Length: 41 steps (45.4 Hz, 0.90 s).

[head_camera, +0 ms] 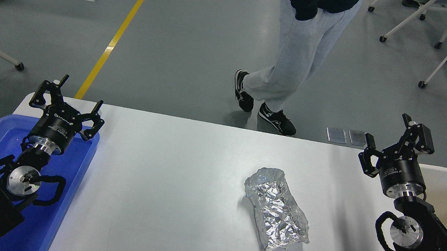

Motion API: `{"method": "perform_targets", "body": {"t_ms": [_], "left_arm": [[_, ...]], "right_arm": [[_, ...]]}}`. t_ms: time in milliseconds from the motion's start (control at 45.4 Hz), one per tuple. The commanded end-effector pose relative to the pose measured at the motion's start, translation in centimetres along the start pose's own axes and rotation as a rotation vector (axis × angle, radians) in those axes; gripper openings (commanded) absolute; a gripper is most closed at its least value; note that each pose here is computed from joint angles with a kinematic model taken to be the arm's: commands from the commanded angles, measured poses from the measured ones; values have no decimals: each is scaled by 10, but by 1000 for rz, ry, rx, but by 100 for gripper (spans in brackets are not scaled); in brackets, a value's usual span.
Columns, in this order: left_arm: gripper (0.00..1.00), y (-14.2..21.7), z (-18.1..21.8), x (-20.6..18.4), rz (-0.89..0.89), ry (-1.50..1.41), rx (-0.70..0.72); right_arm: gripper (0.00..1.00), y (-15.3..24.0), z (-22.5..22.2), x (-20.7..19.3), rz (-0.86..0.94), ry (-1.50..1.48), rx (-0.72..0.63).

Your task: Tidy desktop

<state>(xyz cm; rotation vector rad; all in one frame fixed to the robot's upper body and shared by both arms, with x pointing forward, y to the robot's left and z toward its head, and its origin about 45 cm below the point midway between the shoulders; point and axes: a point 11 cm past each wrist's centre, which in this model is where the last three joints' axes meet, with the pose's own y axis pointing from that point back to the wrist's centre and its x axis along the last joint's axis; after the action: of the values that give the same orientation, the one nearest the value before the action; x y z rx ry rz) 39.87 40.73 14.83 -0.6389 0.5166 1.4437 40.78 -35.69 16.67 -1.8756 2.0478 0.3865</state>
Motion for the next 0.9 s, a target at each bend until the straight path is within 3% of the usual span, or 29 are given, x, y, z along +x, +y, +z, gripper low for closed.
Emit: {"method": "perform_targets", "body": {"t_ms": [0, 462, 683, 881], "left_arm": [[100, 0, 0, 0, 0, 1, 0], [100, 0, 1, 0, 2, 4, -23], [100, 0, 1, 0, 2, 4, -23], [100, 0, 1, 0, 2, 4, -23]], "right_arm": [[99, 0, 3, -4, -3, -10, -2], [99, -2, -1, -6, -6, -26, 5], [99, -1, 13, -8, 1, -45, -112], [99, -1, 14, -10, -2, -55, -122]]}}
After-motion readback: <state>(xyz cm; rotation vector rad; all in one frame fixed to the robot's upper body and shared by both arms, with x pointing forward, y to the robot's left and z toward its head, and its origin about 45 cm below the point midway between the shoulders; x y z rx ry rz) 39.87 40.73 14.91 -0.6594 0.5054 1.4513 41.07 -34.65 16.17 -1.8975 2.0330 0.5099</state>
